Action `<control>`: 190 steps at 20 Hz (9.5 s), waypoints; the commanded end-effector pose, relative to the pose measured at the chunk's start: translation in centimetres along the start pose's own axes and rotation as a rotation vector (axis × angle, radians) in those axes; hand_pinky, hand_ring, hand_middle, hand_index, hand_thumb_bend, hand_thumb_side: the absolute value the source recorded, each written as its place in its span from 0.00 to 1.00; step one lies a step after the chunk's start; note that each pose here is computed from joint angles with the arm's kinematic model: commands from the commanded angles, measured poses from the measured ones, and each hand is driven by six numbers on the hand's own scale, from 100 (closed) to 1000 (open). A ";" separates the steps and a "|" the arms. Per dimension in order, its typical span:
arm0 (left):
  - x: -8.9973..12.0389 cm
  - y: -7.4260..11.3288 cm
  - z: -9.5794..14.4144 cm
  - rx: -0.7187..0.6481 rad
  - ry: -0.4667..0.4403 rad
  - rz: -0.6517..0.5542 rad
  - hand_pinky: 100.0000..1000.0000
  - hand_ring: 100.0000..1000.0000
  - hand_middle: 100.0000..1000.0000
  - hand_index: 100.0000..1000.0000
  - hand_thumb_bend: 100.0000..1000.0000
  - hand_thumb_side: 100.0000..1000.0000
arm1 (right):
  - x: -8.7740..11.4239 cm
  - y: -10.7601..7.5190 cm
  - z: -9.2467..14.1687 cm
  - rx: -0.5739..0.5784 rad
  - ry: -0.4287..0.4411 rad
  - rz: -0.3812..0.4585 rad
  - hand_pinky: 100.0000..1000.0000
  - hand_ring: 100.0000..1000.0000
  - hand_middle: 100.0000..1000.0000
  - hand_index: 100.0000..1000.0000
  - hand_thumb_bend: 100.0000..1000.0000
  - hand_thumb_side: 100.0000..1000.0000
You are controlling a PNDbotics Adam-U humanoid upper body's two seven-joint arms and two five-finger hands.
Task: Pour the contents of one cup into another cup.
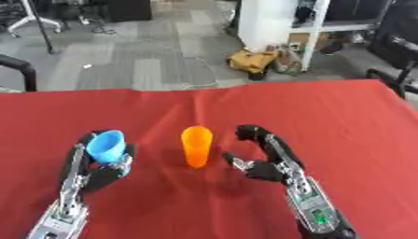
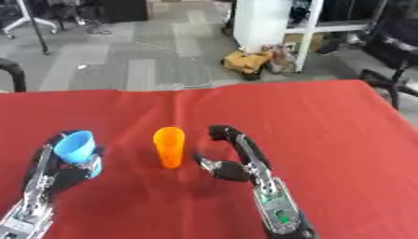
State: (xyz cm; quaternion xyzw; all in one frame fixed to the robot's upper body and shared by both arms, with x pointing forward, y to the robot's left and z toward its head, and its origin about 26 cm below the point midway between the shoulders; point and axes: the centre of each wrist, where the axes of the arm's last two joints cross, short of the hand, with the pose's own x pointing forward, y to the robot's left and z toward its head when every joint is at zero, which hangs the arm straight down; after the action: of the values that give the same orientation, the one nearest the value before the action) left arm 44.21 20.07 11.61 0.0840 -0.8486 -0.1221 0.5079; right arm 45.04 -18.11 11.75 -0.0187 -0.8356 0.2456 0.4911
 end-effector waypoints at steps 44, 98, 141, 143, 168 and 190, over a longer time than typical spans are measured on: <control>7.9 -2.1 3.4 -0.160 -0.211 0.210 0.29 0.36 0.47 0.66 0.07 0.00 | -1.4 2.8 -2.7 0.056 0.092 0.147 1.00 0.86 0.78 0.82 0.43 0.12; 8.2 0.2 2.9 -0.160 -0.238 0.149 0.30 0.36 0.47 0.67 0.05 0.00 | 1.0 4.2 -2.7 0.080 -0.083 0.116 0.71 0.33 0.26 0.47 0.22 0.00; 12.1 1.0 -1.9 -0.320 -0.759 -0.519 0.28 0.35 0.46 0.70 0.25 0.00 | 4.0 11.8 -0.7 0.650 -0.214 -0.284 0.72 0.35 0.28 0.47 0.25 0.00; 12.0 1.0 -1.8 -0.311 -0.780 -0.525 0.28 0.35 0.46 0.70 0.26 0.00 | 3.8 11.8 -0.7 0.656 -0.195 -0.317 0.72 0.35 0.28 0.47 0.25 0.00; 12.0 1.4 -1.4 -0.377 -1.013 -0.844 0.25 0.29 0.44 0.72 0.36 0.00 | 3.6 11.5 -0.6 0.669 -0.162 -0.373 0.71 0.35 0.28 0.47 0.26 0.00; 13.2 1.3 -1.2 -0.403 -1.122 -1.082 0.18 0.29 0.41 0.73 0.46 0.00 | 3.3 11.2 -0.5 0.660 -0.152 -0.372 0.70 0.34 0.27 0.47 0.26 0.00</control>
State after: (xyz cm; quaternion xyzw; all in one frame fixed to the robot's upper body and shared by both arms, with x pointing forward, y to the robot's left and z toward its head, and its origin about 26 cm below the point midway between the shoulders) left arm 39.16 17.15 22.20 0.3013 -0.7886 -0.5274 -0.0956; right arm 41.22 -7.20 9.08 0.3109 -0.7296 0.4088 0.4515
